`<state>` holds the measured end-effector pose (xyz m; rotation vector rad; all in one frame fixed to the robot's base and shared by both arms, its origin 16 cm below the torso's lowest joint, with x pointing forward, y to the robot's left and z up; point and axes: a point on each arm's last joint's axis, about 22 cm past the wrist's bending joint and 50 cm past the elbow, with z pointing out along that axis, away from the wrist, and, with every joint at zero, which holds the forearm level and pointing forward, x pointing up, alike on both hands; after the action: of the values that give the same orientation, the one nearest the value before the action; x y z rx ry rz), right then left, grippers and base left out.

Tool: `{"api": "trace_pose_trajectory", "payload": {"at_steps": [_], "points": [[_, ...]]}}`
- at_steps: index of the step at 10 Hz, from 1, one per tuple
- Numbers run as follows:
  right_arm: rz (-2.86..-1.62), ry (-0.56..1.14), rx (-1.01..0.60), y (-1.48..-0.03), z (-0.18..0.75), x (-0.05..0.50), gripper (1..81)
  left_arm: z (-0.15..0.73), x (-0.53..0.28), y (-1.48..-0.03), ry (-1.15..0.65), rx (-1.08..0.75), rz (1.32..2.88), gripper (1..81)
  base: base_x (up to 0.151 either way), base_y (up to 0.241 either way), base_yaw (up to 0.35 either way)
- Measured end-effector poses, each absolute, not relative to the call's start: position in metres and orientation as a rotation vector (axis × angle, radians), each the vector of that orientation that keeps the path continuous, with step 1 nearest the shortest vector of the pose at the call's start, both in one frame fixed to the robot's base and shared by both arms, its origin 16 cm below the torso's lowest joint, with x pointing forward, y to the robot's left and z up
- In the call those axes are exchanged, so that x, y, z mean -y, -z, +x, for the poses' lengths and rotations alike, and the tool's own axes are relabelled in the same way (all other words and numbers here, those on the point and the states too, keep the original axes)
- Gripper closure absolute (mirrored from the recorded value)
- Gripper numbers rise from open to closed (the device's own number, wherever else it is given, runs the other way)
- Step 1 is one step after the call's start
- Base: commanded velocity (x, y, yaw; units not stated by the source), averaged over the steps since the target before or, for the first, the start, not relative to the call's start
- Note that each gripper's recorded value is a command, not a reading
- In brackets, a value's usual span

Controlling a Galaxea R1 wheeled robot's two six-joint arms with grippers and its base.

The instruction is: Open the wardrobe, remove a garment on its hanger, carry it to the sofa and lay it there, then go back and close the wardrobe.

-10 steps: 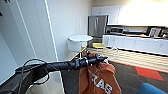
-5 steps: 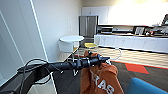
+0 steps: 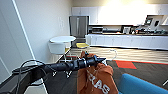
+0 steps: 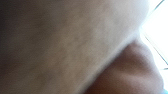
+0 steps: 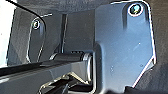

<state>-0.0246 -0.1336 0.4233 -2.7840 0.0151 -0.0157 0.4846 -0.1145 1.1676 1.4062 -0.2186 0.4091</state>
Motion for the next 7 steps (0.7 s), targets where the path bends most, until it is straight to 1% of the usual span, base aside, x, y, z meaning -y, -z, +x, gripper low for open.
{"api": "trace_pose_trajectory", "payload": {"at_steps": [7], "points": [[-2.785,0.015,-0.015,-0.4232,-0.0248,0.134,1.0,0.4758,0.1184,-1.1665,-0.392,0.228,1.401,81.1,0.0,0.0,-0.25]]}}
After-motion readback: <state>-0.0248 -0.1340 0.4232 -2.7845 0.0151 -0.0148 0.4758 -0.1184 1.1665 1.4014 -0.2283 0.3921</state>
